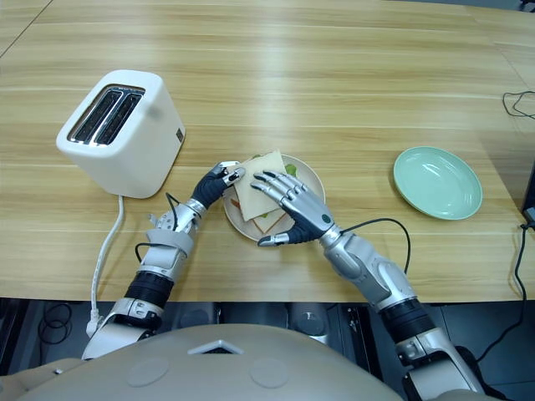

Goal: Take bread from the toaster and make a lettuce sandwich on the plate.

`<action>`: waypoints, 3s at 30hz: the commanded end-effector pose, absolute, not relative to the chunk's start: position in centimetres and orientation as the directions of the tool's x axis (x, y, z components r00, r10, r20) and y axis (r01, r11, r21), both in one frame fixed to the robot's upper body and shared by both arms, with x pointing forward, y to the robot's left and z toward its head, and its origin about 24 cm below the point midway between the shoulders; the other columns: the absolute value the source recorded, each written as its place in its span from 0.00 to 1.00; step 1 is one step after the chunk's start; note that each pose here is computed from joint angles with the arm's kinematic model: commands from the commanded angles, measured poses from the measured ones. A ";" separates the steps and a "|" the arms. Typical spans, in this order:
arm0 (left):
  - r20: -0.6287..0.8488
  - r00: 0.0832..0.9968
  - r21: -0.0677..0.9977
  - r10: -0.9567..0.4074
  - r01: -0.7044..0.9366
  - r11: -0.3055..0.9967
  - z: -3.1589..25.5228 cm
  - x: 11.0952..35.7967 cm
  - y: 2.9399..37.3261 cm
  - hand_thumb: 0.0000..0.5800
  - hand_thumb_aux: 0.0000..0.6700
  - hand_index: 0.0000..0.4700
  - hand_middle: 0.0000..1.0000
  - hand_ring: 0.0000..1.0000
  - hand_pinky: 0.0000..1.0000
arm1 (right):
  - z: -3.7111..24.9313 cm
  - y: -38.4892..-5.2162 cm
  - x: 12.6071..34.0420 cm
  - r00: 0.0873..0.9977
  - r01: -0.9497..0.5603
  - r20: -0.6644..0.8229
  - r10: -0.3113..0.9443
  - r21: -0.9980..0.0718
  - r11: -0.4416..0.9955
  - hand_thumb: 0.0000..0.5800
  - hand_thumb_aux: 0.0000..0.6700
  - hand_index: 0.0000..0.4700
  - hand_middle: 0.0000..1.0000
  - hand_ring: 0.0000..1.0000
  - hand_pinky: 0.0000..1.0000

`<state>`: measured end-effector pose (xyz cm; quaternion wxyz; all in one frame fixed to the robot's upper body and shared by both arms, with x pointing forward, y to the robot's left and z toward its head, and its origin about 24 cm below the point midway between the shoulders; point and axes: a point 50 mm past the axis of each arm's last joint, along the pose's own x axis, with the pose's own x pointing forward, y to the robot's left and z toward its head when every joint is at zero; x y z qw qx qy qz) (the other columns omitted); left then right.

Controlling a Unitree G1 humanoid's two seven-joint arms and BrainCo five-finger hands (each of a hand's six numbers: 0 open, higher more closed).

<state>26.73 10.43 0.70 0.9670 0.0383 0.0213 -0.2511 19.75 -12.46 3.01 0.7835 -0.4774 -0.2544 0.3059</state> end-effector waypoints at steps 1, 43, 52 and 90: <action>-0.108 0.869 0.067 -0.483 0.491 0.869 -0.2 26.5 10.3 1.00 1.00 0.98 1.00 1.00 1.00 | 1.8 -12.8 19.5 0.676 -0.308 -0.005 0.737 -0.911 0.276 0.00 0.00 0.00 0.00 0.00 0.00; 0.491 0.759 0.466 -0.427 0.185 0.865 7.9 27.3 14.1 0.03 0.02 0.02 0.03 0.03 0.03 | 6.7 -15.0 21.0 0.732 -0.200 0.291 0.616 -0.773 0.602 0.00 0.00 0.00 0.00 0.00 0.00; 0.365 0.447 0.496 -0.817 0.649 0.577 6.7 22.4 12.9 1.00 1.00 0.98 1.00 1.00 1.00 | 7.2 -15.9 17.7 0.600 -0.546 0.174 0.781 -0.624 0.559 0.94 0.76 0.74 0.31 0.31 0.31; -0.279 0.710 0.702 -0.646 0.610 0.367 -3.3 26.4 15.9 0.99 0.89 0.87 1.00 1.00 1.00 | -3.0 -19.2 24.2 0.803 -0.526 -0.320 0.503 -0.778 0.344 1.00 1.00 0.98 1.00 1.00 1.00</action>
